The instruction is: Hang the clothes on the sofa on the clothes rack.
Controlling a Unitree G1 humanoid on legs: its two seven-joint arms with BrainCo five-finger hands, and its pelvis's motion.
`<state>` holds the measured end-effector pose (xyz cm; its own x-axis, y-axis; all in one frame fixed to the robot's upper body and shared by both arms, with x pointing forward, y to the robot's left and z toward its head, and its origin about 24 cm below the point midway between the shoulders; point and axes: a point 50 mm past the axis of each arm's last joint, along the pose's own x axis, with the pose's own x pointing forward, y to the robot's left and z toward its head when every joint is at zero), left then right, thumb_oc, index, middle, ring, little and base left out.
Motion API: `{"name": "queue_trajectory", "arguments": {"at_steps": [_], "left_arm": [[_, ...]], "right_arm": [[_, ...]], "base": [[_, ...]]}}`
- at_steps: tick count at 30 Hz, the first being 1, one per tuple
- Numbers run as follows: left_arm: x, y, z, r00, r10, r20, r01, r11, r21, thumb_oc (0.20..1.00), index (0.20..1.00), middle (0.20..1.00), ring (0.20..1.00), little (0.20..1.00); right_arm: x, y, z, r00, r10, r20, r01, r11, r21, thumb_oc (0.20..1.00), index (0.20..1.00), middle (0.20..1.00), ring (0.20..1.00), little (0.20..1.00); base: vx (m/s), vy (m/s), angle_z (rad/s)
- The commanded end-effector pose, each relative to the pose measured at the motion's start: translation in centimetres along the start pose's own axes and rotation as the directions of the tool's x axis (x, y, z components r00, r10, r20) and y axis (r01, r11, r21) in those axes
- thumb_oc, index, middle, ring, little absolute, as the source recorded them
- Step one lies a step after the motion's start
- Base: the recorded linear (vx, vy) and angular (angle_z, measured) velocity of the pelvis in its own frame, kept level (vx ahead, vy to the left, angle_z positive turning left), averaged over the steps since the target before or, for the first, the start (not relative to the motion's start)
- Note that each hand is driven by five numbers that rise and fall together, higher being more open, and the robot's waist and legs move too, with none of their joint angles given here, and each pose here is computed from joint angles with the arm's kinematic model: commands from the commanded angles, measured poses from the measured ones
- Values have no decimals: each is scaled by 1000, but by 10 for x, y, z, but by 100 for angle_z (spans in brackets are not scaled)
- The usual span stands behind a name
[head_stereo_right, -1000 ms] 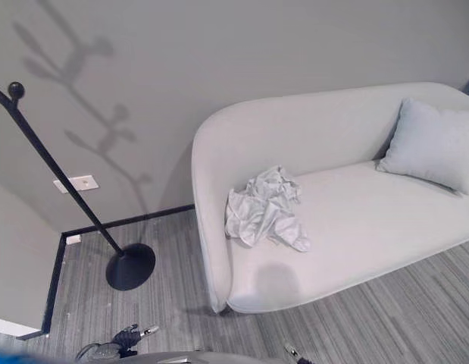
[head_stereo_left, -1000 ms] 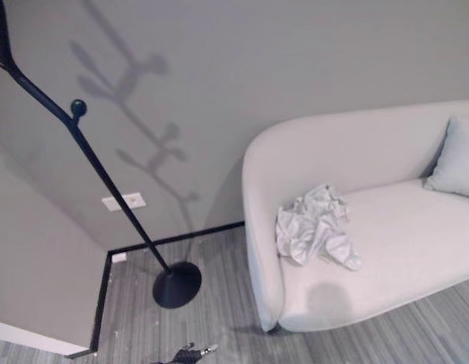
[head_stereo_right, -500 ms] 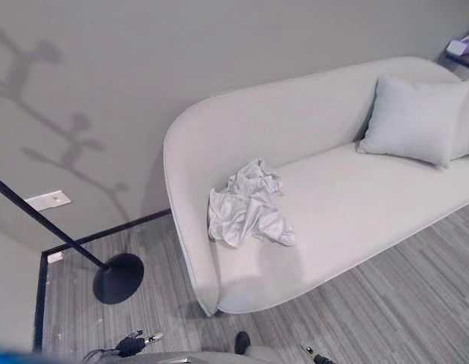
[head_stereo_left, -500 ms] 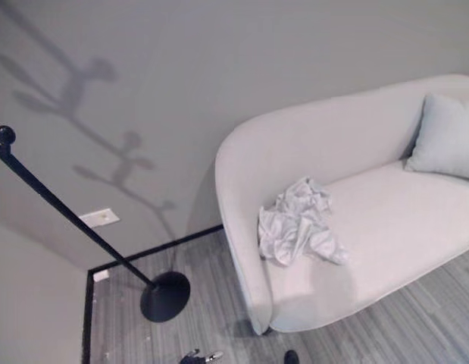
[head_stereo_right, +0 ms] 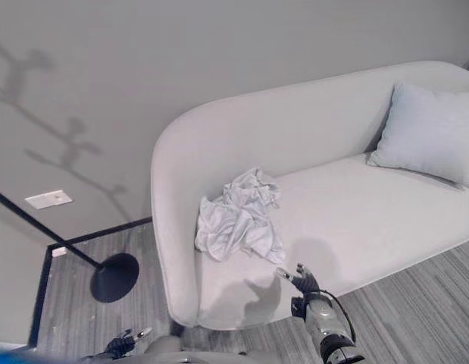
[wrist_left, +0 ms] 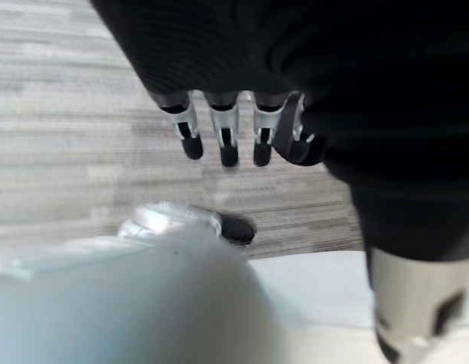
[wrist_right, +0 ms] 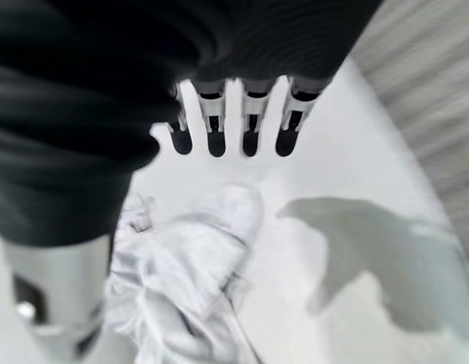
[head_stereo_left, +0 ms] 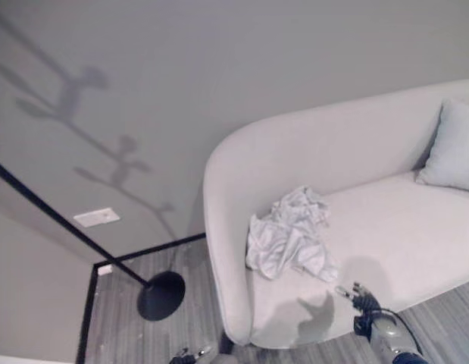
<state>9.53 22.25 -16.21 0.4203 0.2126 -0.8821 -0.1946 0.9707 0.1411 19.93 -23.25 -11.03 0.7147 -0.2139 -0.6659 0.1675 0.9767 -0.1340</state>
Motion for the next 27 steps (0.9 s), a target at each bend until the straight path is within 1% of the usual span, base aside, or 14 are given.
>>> {"name": "queue_trajectory", "arguments": {"at_steps": [1,7,8,9,10,11,12,13,16,19,21,23,25,27], "left_arm": [[2,-30,14,997,-61,49,62,998,-6,1000,1000,1000,1000,1000],[0,-27,2,997,-72,-4,72,993,91,1000,1000,1000,1000,1000],[3,-20,14,998,-58,39,52,990,130,1000,1000,1000,1000,1000],[3,-20,14,998,-58,39,52,990,131,1000,1000,1000,1000,1000],[3,-19,18,997,-49,55,40,987,157,1000,1000,1000,1000,1000],[3,-19,18,997,-49,55,40,987,157,1000,1000,1000,1000,1000],[4,-18,20,997,-34,65,23,986,165,1000,1000,1000,1000,1000],[4,-18,20,997,-34,66,23,986,165,1000,1000,1000,1000,1000],[4,-17,25,996,-22,88,7,987,160,1000,1000,1000,1000,1000],[4,-16,27,996,-6,93,-8,989,149,1000,1000,1000,1000,1000],[4,-12,26,995,24,93,-35,993,112,1000,1000,1000,1000,1000],[4,-11,29,992,53,113,-60,996,63,1000,1000,1000,1000,1000],[4,-5,34,985,115,132,-112,993,-31,1000,1000,1000,1000,1000],[4,-3,35,982,134,135,-127,990,-56,1000,1000,1000,1000,1000]], "right_arm": [[-3,-1,-7,1000,-9,1,9,999,-42,1000,1000,1000,1000,1000],[-7,6,-26,997,32,-76,-44,986,-161,1000,1000,1000,1000,1000],[-4,11,-9,999,39,0,-38,977,-208,1000,1000,1000,1000,1000],[-4,11,-9,999,39,0,-38,977,-208,1000,1000,1000,1000,1000],[0,11,9,997,17,72,4,959,-284,1000,1000,1000,1000,1000],[0,11,9,997,17,72,4,959,-284,1000,1000,1000,1000,1000],[4,14,32,986,16,163,44,932,-360,1000,1000,1000,1000,1000],[4,14,32,986,16,163,44,932,-360,1000,1000,1000,1000,1000],[10,16,68,962,16,271,110,891,-440,1000,1000,1000,1000,1000],[14,18,88,950,-9,311,152,885,-440,1000,1000,1000,1000,1000],[20,19,105,939,-57,338,221,854,-471,1000,1000,1000,1000,1000],[22,16,115,921,-110,373,308,791,-529,1000,1000,1000,1000,1000],[23,10,130,880,-205,427,421,753,-506,1000,1000,1000,1000,1000],[23,8,132,860,-241,449,464,733,-497,1000,1000,1000,1000,1000]], "base": [[306,246,-56],[252,277,-13],[138,242,-21],[144,343,-54],[8,103,-73],[-36,163,-78],[-43,62,-21],[-59,83,1],[-89,28,2],[-87,-2,2],[-68,-21,2],[-34,-21,9],[-15,-27,29],[11,-13,24]]}}
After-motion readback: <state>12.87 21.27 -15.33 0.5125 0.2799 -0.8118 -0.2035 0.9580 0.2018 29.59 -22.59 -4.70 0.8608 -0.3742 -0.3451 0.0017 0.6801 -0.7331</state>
